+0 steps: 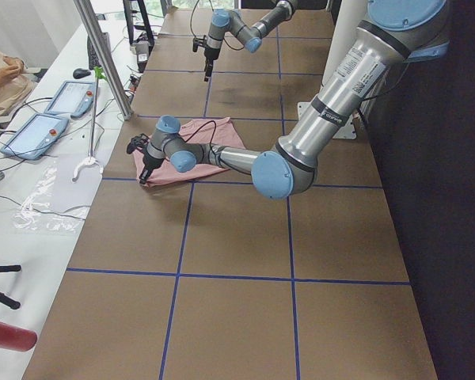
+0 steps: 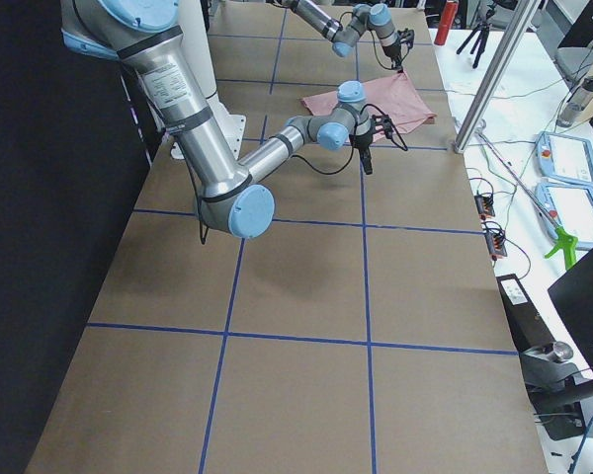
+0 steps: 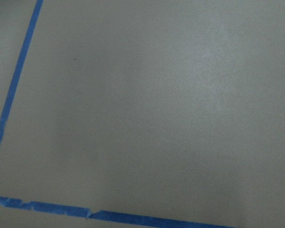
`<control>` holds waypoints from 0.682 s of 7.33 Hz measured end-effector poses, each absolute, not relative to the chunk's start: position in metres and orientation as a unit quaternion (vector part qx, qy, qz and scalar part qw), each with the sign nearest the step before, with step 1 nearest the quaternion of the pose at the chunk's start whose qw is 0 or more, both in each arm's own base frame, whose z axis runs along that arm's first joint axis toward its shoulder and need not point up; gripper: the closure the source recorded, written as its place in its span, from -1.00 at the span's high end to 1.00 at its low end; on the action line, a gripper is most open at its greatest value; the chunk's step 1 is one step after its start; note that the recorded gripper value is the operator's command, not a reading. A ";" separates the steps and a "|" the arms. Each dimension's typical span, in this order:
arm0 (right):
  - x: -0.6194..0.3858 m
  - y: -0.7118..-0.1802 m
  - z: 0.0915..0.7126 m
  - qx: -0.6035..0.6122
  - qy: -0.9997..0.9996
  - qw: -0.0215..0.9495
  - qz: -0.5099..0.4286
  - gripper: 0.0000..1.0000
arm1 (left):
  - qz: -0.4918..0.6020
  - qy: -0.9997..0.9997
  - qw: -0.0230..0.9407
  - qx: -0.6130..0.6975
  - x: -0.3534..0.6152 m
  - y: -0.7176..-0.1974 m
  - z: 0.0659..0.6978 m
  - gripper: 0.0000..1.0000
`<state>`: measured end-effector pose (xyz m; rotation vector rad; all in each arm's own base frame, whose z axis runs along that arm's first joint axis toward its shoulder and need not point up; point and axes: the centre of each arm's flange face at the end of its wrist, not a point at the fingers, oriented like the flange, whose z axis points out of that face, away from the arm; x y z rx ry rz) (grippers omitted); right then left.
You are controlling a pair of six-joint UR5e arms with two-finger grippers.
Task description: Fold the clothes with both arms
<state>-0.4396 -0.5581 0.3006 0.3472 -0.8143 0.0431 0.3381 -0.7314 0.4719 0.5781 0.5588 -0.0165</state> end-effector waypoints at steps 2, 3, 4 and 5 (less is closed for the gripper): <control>-0.451 -0.561 0.283 0.155 -0.407 0.899 0.054 0.58 | 0.010 0.293 0.910 0.295 0.322 -0.733 0.472 1.00; -0.475 -0.570 0.259 0.141 -0.416 0.894 0.095 0.41 | 0.019 0.316 0.903 0.292 0.311 -0.732 0.467 1.00; -0.509 -0.580 0.228 0.136 -0.419 0.888 0.134 0.40 | 0.024 0.329 0.898 0.292 0.303 -0.727 0.464 1.00; -0.546 -0.582 0.200 0.136 -0.420 0.883 0.160 0.40 | 0.027 0.336 0.895 0.294 0.298 -0.722 0.462 1.00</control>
